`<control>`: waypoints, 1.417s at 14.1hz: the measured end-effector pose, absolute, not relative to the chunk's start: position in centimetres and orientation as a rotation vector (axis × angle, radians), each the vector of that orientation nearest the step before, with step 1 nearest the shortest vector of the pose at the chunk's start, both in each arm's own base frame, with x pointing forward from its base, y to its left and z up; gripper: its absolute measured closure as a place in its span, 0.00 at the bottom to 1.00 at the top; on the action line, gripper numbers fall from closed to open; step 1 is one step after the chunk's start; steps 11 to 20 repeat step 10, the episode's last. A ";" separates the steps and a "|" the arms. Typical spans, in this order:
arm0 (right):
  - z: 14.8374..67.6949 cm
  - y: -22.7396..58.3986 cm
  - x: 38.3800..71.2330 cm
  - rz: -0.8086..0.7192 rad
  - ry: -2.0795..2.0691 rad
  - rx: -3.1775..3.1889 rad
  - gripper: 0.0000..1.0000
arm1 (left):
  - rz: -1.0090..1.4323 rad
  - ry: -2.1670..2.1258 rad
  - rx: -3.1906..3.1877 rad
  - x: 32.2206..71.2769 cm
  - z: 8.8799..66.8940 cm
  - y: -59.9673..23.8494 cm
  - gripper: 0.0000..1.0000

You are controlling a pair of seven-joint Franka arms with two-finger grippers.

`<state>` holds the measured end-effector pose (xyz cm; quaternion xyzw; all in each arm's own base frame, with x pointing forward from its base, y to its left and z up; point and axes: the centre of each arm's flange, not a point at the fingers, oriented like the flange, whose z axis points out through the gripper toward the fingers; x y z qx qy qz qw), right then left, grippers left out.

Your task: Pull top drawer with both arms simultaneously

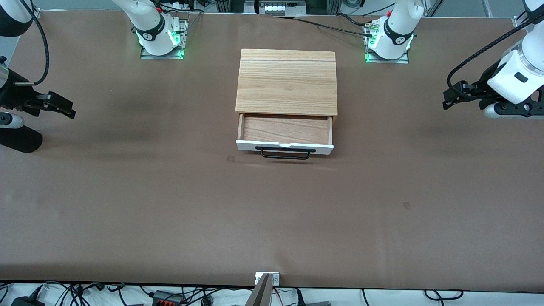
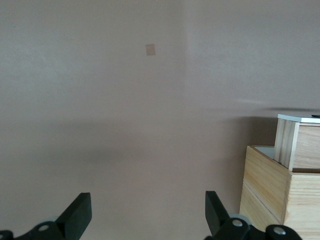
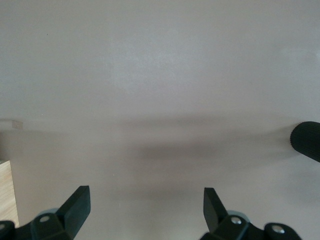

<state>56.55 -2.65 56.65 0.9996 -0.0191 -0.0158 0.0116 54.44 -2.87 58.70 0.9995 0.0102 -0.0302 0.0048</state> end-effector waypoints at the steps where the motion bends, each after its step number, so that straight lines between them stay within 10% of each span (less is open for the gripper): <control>1: 56.6 -2.6 56.6 -0.049 -0.059 3.117 0.00 | -0.094 0.035 3.130 54.5 58.7 -2.7 0.00; 20: 56.7 -2.6 56.6 -0.046 -0.058 3.118 0.00 | -0.096 0.048 3.130 54.6 58.6 -2.0 0.00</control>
